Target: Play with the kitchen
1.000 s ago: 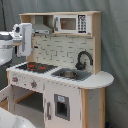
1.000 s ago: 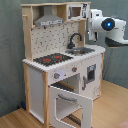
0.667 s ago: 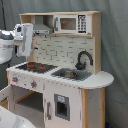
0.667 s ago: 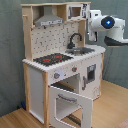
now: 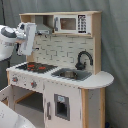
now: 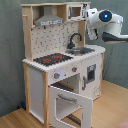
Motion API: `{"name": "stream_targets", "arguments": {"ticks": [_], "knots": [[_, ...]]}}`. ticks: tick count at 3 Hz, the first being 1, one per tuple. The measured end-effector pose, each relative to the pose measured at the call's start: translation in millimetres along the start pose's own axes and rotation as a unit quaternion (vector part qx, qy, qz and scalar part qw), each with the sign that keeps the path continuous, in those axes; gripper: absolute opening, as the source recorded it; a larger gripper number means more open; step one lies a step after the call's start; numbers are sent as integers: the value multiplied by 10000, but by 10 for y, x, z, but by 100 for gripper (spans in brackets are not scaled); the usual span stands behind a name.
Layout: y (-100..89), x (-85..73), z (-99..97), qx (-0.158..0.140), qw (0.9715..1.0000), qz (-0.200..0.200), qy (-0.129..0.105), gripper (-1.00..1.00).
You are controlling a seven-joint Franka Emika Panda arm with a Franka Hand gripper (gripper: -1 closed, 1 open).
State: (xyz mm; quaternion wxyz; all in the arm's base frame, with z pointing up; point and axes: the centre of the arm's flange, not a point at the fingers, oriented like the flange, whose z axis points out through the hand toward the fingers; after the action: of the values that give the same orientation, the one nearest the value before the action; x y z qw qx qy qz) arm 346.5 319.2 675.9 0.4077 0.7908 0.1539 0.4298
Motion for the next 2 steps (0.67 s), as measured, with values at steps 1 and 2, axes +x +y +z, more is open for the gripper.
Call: {"name": "stream_targets", "arguments": {"ticks": [1,2], "knots": [[80,61,95,183,9992,-276,-233,100],[154,111,201,388,9964,-571,-484,100]]}}
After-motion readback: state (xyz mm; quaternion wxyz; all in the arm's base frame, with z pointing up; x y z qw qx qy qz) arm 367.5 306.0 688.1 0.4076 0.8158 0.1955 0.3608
